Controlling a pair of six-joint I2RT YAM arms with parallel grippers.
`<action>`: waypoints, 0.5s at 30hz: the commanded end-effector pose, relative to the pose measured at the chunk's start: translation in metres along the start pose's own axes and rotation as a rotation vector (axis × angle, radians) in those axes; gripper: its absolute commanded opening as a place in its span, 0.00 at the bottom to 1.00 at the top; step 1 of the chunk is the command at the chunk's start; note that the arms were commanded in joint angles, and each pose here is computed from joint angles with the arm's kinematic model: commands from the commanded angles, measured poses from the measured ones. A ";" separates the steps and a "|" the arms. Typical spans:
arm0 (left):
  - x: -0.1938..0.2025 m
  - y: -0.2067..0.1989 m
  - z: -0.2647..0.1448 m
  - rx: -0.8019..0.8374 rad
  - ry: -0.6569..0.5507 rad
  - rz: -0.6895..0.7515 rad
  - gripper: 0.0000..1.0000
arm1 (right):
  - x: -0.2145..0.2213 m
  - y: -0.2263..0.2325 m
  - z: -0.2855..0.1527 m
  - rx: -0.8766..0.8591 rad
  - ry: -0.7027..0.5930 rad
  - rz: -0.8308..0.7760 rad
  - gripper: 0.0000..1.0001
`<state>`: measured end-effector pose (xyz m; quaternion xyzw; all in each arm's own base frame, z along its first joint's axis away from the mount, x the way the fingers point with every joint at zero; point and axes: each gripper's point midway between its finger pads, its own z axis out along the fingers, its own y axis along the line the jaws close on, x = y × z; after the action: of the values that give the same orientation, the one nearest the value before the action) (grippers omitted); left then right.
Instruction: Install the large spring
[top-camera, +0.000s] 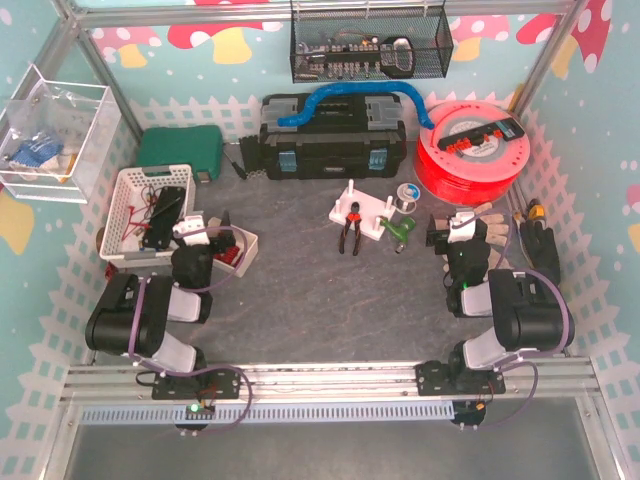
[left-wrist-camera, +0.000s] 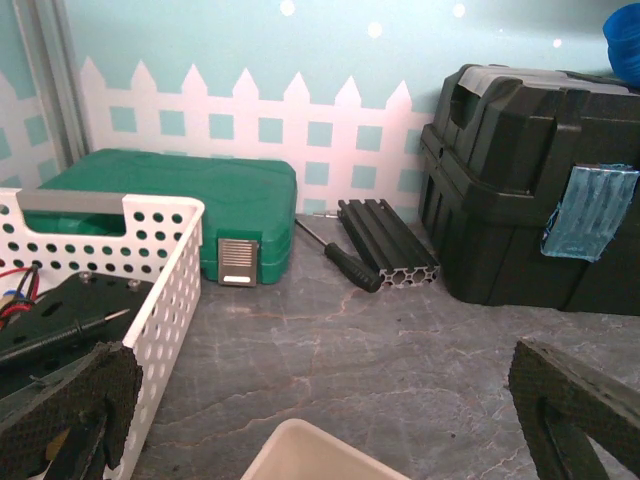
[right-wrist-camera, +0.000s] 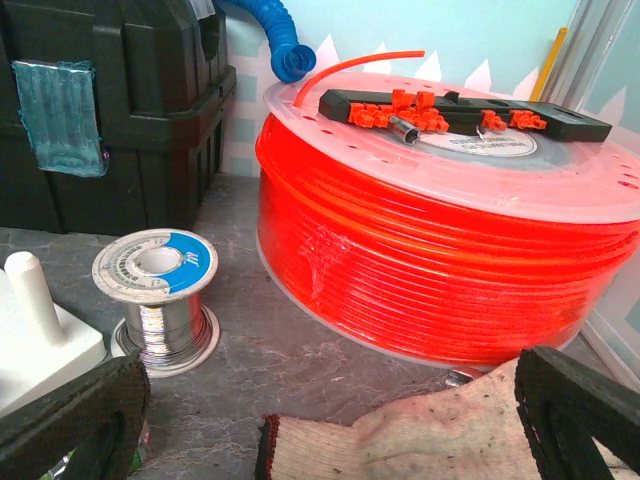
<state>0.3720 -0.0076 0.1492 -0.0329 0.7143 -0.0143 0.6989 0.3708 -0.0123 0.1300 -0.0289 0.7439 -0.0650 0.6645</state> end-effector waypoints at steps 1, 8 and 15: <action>-0.004 0.000 0.003 0.006 -0.007 -0.015 0.99 | -0.003 0.000 0.001 0.003 -0.011 -0.005 0.99; -0.004 0.000 0.004 0.005 -0.008 -0.015 0.99 | -0.003 0.000 0.001 0.003 -0.012 -0.006 0.99; -0.004 0.000 0.003 0.006 -0.009 -0.014 0.99 | -0.003 0.000 0.001 0.003 -0.012 -0.006 0.99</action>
<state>0.3720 -0.0076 0.1492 -0.0329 0.7143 -0.0143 0.6989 0.3708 -0.0123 0.1300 -0.0290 0.7439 -0.0651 0.6645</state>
